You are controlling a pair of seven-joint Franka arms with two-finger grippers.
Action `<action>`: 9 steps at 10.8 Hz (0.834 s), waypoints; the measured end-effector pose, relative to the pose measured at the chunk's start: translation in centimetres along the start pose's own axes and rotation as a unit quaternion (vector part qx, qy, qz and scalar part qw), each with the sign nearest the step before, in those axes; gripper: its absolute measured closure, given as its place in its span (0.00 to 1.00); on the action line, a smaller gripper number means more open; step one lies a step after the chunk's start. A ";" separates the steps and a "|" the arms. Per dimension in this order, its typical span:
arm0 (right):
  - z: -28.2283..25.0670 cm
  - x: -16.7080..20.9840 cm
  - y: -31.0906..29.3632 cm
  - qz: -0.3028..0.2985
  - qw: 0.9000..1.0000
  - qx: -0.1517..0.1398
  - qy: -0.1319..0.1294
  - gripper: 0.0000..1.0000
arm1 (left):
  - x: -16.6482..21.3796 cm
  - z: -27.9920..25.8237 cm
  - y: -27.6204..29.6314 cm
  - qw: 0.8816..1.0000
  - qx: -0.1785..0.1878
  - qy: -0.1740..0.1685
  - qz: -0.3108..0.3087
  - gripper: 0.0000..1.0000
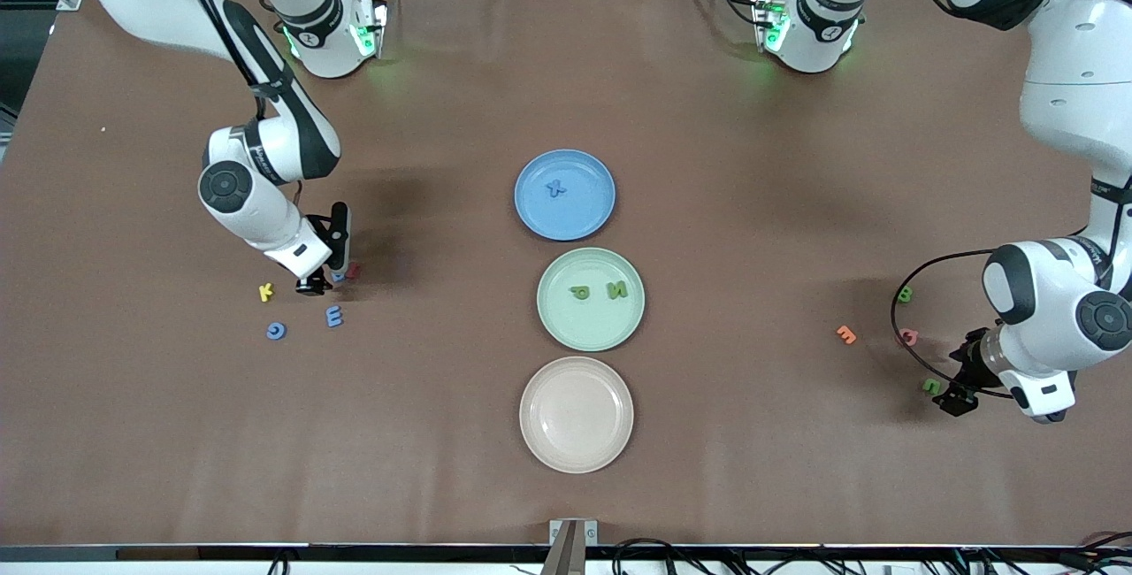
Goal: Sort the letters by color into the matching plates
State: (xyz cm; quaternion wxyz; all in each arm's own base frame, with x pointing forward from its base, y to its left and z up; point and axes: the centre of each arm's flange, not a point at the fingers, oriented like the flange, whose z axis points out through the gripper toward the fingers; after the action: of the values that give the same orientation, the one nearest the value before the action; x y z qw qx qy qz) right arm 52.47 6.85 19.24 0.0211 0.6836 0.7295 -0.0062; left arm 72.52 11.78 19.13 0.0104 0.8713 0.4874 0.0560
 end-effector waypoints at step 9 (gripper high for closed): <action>1.9 0.6 -0.4 0.008 1.000 0.002 0.006 0.34 | -1.1 1.9 0.9 1.000 -0.008 0.000 0.007 0.00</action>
State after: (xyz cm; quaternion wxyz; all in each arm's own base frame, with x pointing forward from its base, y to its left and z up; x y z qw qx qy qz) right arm 52.12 7.31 17.30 0.0158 0.6896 0.7240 -0.0037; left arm 72.90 10.42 17.17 0.0173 0.8744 0.4813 0.0598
